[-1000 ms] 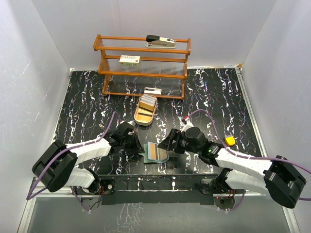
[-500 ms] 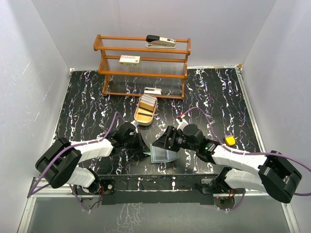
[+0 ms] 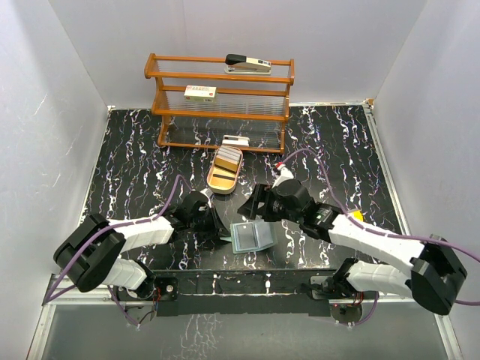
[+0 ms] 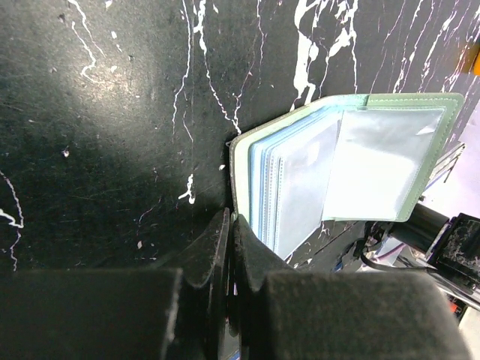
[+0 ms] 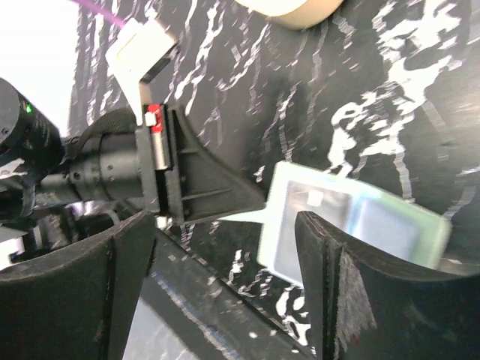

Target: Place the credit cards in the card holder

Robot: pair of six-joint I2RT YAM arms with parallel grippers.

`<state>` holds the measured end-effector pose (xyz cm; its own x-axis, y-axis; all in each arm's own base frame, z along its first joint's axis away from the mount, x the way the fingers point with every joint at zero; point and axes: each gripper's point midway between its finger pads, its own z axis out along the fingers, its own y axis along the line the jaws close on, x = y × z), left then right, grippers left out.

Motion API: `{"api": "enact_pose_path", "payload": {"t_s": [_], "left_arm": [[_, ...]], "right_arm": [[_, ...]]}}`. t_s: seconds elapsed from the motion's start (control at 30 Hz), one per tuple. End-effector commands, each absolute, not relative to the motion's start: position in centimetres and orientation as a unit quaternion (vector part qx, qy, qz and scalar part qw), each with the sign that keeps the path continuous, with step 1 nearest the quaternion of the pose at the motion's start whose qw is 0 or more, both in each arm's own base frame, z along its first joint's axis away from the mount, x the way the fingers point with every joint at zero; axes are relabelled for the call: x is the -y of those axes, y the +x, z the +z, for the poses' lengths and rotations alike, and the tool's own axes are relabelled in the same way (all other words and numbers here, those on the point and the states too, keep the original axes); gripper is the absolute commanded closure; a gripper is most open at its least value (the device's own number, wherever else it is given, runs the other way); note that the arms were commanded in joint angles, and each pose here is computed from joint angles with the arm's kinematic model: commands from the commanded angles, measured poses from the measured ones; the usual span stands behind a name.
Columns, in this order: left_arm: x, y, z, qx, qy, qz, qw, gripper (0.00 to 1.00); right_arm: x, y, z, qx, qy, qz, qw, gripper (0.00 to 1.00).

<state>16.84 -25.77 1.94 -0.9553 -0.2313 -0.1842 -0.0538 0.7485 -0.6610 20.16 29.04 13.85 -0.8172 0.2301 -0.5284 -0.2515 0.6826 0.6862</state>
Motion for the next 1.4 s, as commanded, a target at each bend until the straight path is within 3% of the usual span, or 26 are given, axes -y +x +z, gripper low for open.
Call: {"api": "enact_pose_path", "payload": {"t_s": [0.0,0.17,0.57,0.97,1.23,1.37], "left_arm": [[25.5,16.6,2.3,-0.926,-0.067,-0.346,0.138,1.0],[25.7,16.8,2.7,-0.925,-0.059,-0.348,0.141,1.0],[25.7,16.6,2.8,-0.923,-0.062,-0.354,0.139,1.0],[27.0,17.0,4.1,-0.909,-0.068,-0.386,0.14,1.0],[27.7,16.9,4.5,-0.904,-0.068,-0.401,0.133,1.0],[27.7,16.8,4.9,-0.904,-0.064,-0.401,0.132,0.89]], "right_arm": [[-23.3,21.9,13.3,-0.893,0.005,0.257,0.369,0.23],[-22.2,21.0,11.3,-0.902,0.011,0.252,0.35,0.15],[-22.1,19.4,6.9,-0.91,0.04,0.271,0.31,0.15],[-29.0,17.3,13.1,-0.837,-0.033,0.474,0.271,0.37],[-30.6,16.8,12.2,-0.836,-0.042,0.491,0.243,0.36],[-30.9,16.5,10.7,-0.846,-0.048,0.481,0.223,0.5]]}}
